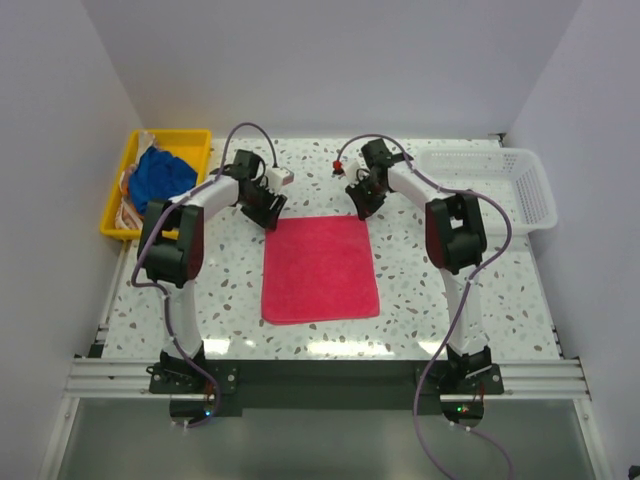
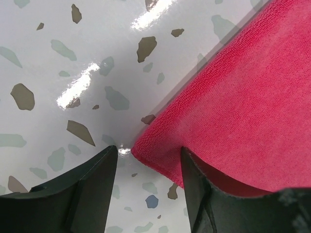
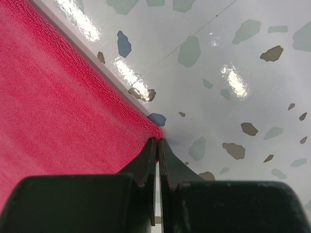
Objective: Fold and stack the towels
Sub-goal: Fold the towel
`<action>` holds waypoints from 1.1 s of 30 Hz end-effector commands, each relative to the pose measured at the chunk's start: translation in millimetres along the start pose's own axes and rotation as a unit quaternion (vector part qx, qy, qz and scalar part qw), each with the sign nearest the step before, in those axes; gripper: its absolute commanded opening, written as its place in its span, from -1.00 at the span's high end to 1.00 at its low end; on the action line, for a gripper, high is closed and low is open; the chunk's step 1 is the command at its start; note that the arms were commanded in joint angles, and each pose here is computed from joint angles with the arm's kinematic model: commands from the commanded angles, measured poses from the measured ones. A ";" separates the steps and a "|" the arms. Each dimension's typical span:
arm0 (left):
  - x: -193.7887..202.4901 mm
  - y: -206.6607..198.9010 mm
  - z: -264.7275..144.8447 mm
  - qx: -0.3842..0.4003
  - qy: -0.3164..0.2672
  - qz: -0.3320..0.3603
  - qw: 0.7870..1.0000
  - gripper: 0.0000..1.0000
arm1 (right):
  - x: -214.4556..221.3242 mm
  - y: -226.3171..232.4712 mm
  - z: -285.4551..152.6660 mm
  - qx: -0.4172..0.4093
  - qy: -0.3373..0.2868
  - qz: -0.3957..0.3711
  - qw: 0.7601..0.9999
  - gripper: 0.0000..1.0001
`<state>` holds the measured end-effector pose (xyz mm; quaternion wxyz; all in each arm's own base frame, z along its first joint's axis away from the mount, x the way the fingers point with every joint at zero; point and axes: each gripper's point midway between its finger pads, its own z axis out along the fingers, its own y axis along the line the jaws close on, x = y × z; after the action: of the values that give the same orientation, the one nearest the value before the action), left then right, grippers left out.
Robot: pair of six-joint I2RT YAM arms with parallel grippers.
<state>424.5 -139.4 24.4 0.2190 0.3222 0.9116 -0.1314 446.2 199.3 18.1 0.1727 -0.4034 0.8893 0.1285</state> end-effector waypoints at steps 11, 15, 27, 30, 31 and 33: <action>-26.3 20.1 0.0 -0.033 -0.028 0.000 0.999 -0.01 | 23.1 20.1 16.7 -0.018 0.041 -0.008 0.999 1.00; -19.3 18.6 8.4 -0.026 -0.018 -0.007 0.999 0.06 | 21.6 20.4 15.6 -0.016 0.038 -0.009 0.999 1.00; 28.6 7.7 24.2 -0.040 0.067 -0.018 0.997 0.28 | 20.2 18.3 9.6 -0.004 0.033 -0.011 0.999 1.00; 48.4 4.3 25.7 -0.050 0.098 -0.023 0.994 0.28 | 19.4 17.1 8.3 -0.001 0.033 -0.012 0.999 1.00; 51.7 2.1 26.5 -0.051 0.104 -0.023 0.993 0.28 | 18.5 16.5 7.9 0.001 0.031 -0.012 0.999 1.00; 66.6 0.2 27.6 -0.063 0.131 -0.021 0.989 0.28 | 18.2 15.0 7.8 0.003 0.031 -0.012 0.999 1.00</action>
<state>440.2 -136.1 16.2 0.2262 0.3083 0.9211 -0.0726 446.0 200.3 19.0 0.1844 -0.4093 0.8862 0.1143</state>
